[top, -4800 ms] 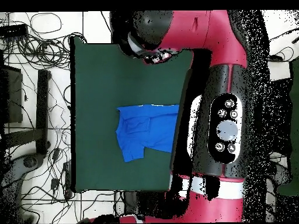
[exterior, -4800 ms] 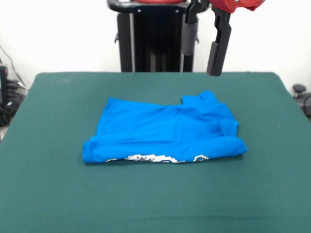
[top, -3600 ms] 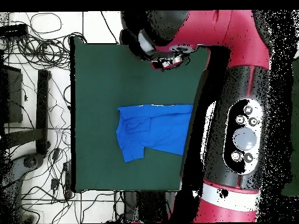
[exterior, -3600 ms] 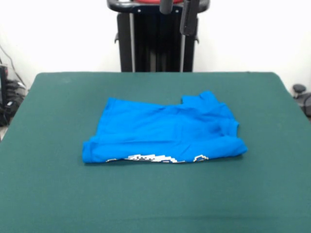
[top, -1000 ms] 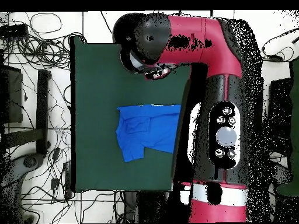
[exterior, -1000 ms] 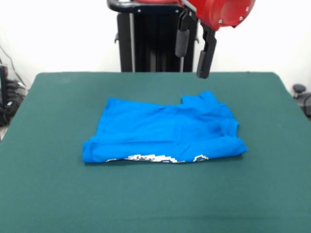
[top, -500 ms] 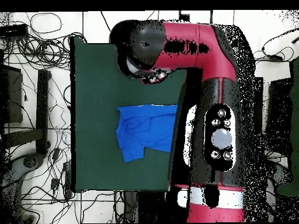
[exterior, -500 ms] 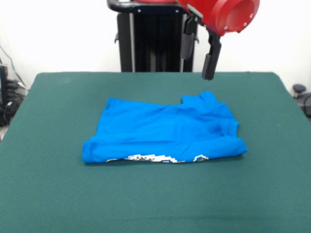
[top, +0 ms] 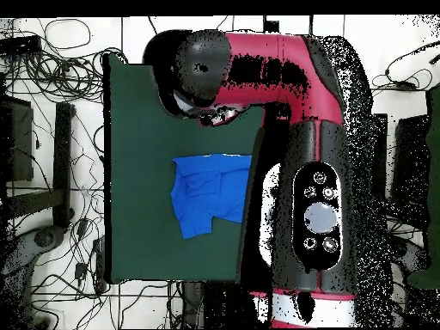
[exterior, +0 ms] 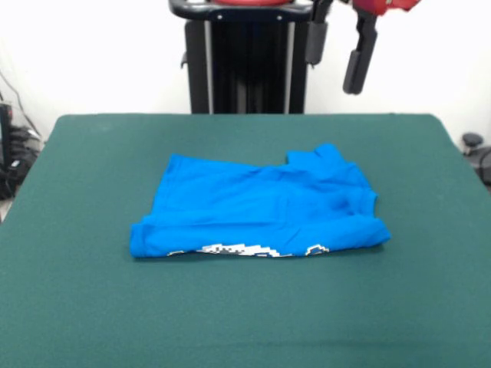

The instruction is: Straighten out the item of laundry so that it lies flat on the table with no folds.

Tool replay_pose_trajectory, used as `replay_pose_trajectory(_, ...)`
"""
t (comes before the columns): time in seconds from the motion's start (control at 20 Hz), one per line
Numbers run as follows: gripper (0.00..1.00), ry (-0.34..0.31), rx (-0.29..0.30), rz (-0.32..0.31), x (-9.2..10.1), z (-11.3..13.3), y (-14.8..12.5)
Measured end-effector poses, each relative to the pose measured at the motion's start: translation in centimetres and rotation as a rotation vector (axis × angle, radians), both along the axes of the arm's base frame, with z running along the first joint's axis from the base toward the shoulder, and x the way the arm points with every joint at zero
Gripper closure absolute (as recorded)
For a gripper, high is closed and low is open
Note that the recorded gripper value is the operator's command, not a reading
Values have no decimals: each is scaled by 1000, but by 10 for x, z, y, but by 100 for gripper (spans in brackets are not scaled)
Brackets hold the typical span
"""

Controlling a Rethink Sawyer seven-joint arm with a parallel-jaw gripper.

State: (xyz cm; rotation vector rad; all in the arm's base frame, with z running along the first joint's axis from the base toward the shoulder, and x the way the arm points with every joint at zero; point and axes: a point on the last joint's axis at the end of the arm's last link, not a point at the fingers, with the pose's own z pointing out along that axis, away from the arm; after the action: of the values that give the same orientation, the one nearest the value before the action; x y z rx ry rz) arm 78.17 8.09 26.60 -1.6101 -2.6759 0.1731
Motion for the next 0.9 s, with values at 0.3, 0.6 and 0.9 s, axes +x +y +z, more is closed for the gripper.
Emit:
replay_pose_trajectory(0.3,0,-9,3,-2,-3,11,1)
replay_pose_trajectory(0.6,0,-12,8,-4,-5,8,1)
replay_pose_trajectory(0.9,0,-26,10,-3,-7,-4,-1)
